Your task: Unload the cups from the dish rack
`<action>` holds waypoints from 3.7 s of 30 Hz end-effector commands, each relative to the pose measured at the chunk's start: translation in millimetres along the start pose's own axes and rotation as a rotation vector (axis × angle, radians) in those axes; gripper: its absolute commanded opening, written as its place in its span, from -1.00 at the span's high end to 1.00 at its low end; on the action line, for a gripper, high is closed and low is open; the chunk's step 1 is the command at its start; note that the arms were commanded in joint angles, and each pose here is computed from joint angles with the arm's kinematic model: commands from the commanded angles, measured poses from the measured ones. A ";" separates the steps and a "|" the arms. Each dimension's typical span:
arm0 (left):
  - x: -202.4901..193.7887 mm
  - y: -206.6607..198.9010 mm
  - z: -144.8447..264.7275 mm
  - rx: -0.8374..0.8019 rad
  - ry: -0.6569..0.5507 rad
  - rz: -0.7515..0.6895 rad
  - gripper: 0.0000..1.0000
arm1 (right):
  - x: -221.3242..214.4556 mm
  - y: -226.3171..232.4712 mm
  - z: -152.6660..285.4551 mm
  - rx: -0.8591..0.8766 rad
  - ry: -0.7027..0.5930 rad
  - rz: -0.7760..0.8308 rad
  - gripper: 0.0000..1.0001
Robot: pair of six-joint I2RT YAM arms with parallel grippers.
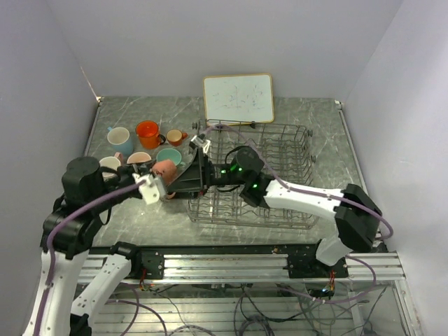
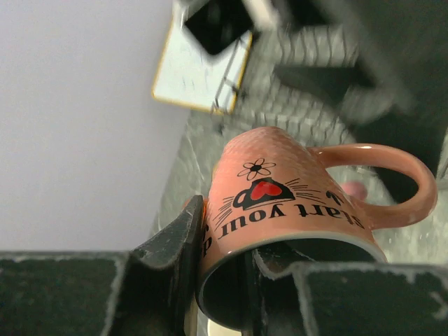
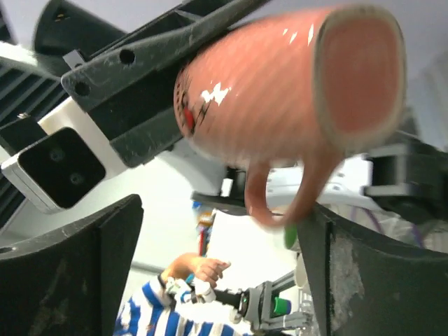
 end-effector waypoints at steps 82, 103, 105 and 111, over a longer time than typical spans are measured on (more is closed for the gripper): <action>-184.3 -17.1 -36.0 0.143 0.619 0.830 -0.99 | 79.2 -14.2 309.6 -1.251 -0.852 0.337 -1.00; -228.3 -69.9 -38.1 0.704 0.422 0.986 -0.98 | 44.7 -54.3 452.3 -1.867 -1.284 0.662 -1.00; -234.9 -78.3 -38.2 0.720 0.430 0.988 -0.99 | 40.2 -60.1 458.5 -1.899 -1.271 0.707 -1.00; -237.7 -109.5 -46.1 0.635 0.394 0.963 -0.99 | 32.3 -63.5 454.5 -1.733 -1.247 0.997 -1.00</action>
Point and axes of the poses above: each gripper's point midway between its finger pads, its own z axis back along the fingers, its own y axis along the line the jaws close on, x = y × z, the point moved 3 cm from there along z, back along the fingers, and after that the axes turned 5 degrees about -z, right-handed, at the moved point
